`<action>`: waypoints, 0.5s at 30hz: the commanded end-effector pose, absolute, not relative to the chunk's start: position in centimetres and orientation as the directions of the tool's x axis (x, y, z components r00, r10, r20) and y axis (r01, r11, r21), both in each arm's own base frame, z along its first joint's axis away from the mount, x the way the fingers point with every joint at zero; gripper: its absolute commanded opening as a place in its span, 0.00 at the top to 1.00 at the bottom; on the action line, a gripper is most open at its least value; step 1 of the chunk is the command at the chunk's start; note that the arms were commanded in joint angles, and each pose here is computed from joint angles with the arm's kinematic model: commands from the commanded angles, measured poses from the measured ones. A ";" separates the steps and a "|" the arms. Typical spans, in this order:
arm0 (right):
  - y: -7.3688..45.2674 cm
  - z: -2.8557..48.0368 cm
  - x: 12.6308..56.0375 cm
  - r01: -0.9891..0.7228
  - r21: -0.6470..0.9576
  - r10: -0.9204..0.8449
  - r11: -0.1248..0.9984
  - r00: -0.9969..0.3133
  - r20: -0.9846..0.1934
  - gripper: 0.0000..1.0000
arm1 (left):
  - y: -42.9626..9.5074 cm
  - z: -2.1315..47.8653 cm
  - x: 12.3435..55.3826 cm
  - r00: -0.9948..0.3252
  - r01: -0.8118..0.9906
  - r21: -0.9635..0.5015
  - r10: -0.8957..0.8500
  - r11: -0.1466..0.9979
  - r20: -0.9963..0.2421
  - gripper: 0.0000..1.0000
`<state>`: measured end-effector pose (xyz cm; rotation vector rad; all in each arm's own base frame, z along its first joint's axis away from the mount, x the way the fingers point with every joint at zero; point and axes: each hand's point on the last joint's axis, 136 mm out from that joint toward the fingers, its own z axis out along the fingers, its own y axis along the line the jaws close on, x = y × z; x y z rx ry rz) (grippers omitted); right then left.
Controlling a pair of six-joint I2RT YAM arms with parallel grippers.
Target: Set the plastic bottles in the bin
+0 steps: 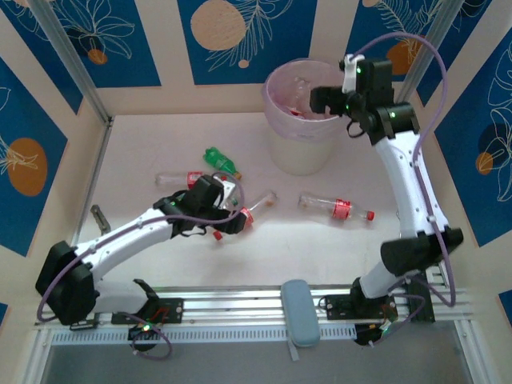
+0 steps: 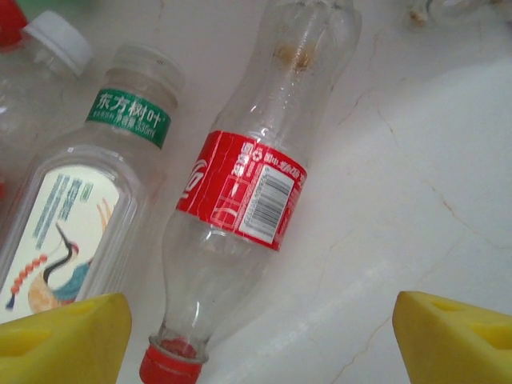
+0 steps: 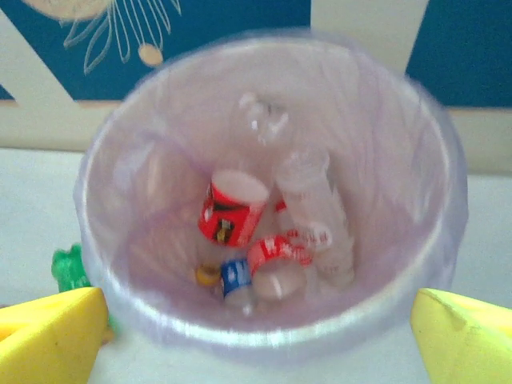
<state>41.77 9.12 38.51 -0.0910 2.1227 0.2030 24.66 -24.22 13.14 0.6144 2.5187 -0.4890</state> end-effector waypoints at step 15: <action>9.6 25.7 29.0 -0.064 0.416 0.246 0.907 -0.721 -0.648 0.03 | -27.2 8.6 26.3 -0.738 0.642 -0.080 0.587 0.762 -0.332 0.23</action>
